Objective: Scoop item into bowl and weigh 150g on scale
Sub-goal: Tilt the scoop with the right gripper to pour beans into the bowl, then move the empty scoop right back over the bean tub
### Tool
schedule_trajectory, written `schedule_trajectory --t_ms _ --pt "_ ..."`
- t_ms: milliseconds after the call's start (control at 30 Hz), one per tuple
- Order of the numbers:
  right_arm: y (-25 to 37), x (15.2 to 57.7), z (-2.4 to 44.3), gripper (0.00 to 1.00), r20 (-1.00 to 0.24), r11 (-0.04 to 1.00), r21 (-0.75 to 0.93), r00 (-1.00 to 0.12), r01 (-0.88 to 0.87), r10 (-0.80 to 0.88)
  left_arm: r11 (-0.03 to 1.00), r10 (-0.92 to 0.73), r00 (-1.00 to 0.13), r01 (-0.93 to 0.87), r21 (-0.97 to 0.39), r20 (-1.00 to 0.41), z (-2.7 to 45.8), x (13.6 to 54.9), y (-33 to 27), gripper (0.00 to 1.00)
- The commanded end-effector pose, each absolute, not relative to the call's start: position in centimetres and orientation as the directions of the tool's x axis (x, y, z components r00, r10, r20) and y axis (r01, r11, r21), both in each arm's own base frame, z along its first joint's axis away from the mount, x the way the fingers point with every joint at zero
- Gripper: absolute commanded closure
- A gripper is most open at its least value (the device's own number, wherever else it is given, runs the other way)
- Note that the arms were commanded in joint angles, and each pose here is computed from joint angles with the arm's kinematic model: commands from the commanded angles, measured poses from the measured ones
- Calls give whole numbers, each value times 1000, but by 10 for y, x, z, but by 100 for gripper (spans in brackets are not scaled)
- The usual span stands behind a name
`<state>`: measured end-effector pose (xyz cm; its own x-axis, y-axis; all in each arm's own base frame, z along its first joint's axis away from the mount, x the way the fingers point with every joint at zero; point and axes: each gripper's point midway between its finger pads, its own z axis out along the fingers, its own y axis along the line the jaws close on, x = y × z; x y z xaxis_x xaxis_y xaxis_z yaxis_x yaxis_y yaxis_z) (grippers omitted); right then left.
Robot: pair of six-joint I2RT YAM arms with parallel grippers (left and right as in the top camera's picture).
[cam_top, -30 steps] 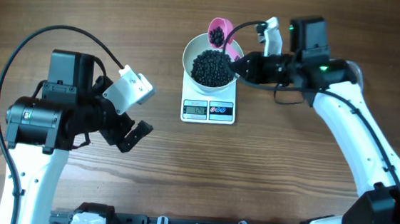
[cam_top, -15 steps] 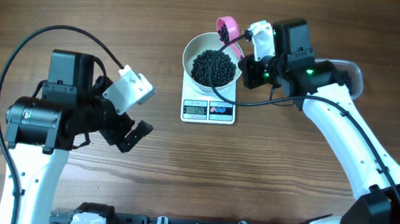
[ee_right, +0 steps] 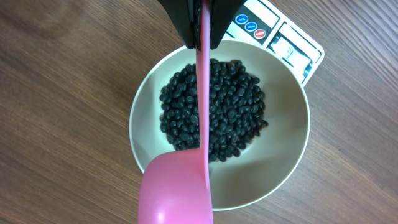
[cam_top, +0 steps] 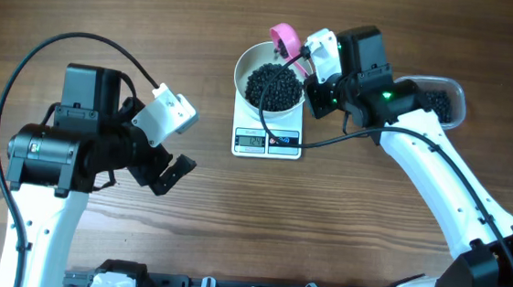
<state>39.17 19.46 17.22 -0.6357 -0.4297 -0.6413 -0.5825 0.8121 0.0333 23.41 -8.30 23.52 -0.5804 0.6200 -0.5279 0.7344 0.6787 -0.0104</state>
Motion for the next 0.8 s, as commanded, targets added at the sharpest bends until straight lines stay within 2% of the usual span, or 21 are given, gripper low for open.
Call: schedule_trajectory --t_ms 0,233,467,767 --pt "191 393 182 96 -658 809 -10 -606 -587 -447 679 607 -575 734 -17 -549 240 233 -85 0" --pt "191 393 182 96 -658 810 -14 -605 -586 -449 679 607 -575 734 -17 -549 240 233 -85 0" --pt "176 401 181 96 -645 841 -87 -614 -533 -456 679 607 -575 734 -17 -549 240 233 -85 0" --pt "183 398 181 96 -642 821 -103 -593 -561 -485 679 608 -574 734 -17 -549 240 233 -85 0"
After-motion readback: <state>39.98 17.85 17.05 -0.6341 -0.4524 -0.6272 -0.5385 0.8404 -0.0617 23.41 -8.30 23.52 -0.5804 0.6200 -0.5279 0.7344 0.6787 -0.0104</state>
